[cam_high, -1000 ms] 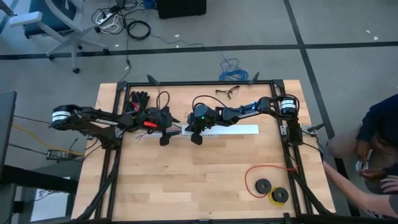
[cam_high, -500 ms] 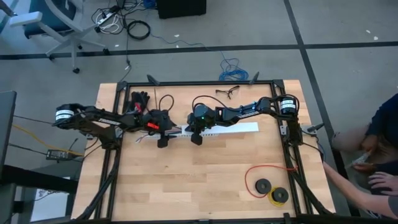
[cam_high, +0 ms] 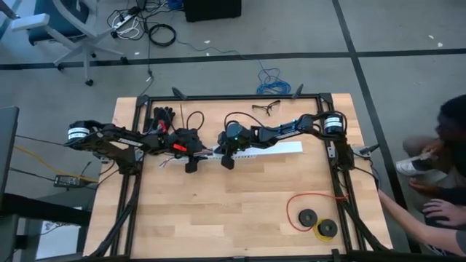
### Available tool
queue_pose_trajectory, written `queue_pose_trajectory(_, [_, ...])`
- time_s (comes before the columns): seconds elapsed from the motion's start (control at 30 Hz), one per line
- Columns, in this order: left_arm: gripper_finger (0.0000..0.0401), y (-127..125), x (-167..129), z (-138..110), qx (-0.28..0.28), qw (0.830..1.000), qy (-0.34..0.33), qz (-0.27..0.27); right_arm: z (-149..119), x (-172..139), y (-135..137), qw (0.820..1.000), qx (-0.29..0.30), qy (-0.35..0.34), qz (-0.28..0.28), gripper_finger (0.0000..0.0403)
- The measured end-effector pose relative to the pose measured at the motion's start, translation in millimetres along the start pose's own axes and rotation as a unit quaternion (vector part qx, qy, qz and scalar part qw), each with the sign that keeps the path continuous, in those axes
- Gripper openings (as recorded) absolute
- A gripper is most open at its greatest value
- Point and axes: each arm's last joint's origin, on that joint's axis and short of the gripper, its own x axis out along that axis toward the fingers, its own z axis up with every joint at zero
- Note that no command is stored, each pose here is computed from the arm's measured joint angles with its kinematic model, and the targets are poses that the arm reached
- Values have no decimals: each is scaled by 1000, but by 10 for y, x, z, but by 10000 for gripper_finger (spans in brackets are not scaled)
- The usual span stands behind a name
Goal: Ziptie cables
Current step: Close the white cable duct
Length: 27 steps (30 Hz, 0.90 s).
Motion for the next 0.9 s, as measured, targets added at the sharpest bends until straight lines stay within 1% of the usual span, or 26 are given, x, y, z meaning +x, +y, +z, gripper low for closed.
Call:
queue_pose_trajectory(0.1, [200, 2, 0, 7, 1, 1000, -5, 2, 65, 42, 7, 1000, -6, -27, 8, 0])
queue_pose_trajectory(0.2, [199, 7, 0, 29, 2, 1000, -14, 7, 112, 43, 15, 998, -26, -52, 13, 0])
queue_pose_trajectory(0.37, [198, 15, -2, 60, 4, 1000, -27, 13, 338, -115, 74, 993, -53, -107, 19, 0])
queue_pose_trajectory(0.47, [198, 16, -2, 59, 4, 1000, -26, 14, 349, -205, 84, 996, -47, -76, 5, 0])
queue_pose_trajectory(0.57, [198, 15, -1, 53, 6, 1000, -23, 14, 302, -319, 75, 999, -28, -15, -37, 0])
queue_pose_trajectory(0.67, [198, 19, -1, 53, 6, 1000, -22, 21, 234, -408, 68, 997, -5, 45, -67, 0])
queue_pose_trajectory(0.73, [198, 22, -2, 52, 7, 999, -21, 26, 170, -423, 71, 994, 2, 77, -73, 0])
queue_pose_trajectory(0.9, [198, 22, -2, 52, 14, 999, -21, 27, 147, -384, 115, 995, 2, 79, -67, 0])
